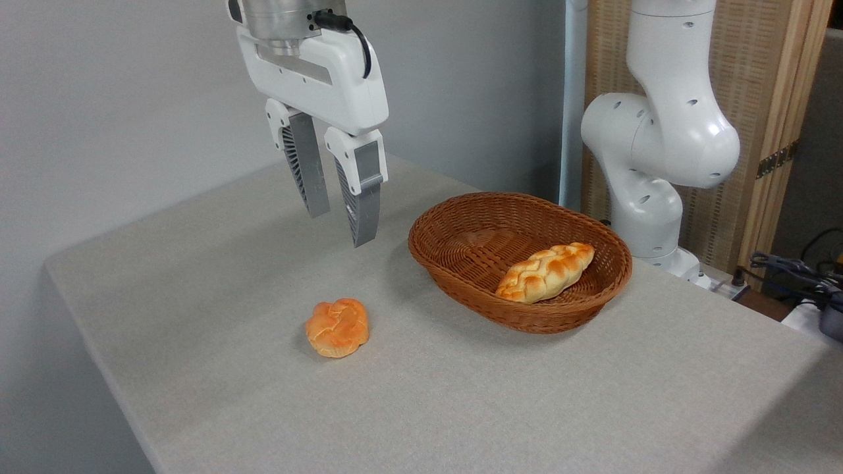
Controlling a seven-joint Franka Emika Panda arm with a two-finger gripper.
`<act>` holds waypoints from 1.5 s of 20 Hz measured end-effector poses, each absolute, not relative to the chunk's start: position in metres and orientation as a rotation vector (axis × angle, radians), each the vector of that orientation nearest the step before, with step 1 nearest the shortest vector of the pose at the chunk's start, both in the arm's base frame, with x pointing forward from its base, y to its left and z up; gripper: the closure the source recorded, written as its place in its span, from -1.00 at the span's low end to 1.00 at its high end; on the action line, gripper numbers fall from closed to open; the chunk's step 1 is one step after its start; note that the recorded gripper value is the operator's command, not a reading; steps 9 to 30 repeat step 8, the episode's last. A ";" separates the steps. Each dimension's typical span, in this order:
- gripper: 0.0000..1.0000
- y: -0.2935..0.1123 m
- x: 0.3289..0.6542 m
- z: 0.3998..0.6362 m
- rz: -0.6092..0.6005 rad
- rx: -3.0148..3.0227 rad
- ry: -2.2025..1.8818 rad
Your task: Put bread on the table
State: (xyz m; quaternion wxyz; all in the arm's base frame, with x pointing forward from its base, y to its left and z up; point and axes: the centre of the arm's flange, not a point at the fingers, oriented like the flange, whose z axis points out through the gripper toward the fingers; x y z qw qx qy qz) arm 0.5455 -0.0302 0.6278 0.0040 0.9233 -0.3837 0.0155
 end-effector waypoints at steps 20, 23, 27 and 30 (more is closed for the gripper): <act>-1.00 -0.030 0.545 0.628 0.062 2.869 -1.176; -1.00 -0.030 0.545 0.628 0.062 2.869 -1.176; -1.00 -0.030 0.545 0.628 0.062 2.869 -1.176; -1.00 -0.030 0.545 0.628 0.062 2.869 -1.176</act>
